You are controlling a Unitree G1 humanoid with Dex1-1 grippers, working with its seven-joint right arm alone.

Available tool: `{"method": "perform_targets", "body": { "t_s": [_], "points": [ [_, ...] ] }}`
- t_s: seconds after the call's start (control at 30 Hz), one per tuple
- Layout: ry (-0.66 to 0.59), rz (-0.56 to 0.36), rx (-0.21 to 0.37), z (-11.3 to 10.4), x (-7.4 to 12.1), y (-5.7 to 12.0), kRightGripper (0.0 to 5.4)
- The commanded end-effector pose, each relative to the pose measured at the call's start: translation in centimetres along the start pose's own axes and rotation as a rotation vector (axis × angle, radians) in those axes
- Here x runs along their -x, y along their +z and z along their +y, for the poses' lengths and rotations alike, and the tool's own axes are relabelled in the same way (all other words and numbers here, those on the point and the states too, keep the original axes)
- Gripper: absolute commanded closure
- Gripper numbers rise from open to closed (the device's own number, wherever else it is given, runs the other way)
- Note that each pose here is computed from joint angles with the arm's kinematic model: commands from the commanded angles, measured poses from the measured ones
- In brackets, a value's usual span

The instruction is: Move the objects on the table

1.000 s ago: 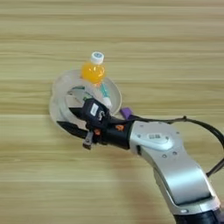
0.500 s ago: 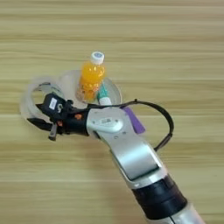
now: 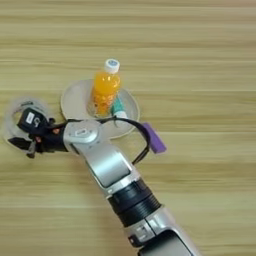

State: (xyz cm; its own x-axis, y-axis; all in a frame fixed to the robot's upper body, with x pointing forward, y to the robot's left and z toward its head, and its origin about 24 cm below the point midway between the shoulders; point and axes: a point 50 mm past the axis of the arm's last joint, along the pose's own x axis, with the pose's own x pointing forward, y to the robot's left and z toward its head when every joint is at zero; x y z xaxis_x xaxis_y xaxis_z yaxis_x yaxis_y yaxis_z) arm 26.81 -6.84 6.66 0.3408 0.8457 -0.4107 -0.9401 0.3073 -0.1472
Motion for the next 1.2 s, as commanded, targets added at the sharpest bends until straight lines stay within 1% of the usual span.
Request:
{"method": "perform_targets", "body": {
  "t_s": [0.03,0.13,0.47,0.67,0.83,0.87,1.0,1.1,1.2],
  "points": [
    [-0.07,-0.087,0.108,-2.4,-0.2,3.2,4.01],
    [-0.076,-0.073,0.093,-2.8,-0.4,2.7,4.01],
    [-0.08,-0.04,0.069,-3.5,-0.8,1.5,4.01],
    [-0.081,-0.003,0.076,-3.9,-0.8,0.8,4.02],
    [-0.078,0.006,0.083,-3.9,-0.8,0.6,4.02],
    [-0.078,0.009,0.087,-3.9,-0.8,0.6,3.66],
    [-0.072,0.015,0.1,-3.9,-0.7,0.6,3.09],
    [-0.071,0.014,0.109,-3.8,-0.7,0.8,2.76],
    [-0.074,0.008,0.118,-3.9,-0.6,1.1,2.17]
  ]
}}
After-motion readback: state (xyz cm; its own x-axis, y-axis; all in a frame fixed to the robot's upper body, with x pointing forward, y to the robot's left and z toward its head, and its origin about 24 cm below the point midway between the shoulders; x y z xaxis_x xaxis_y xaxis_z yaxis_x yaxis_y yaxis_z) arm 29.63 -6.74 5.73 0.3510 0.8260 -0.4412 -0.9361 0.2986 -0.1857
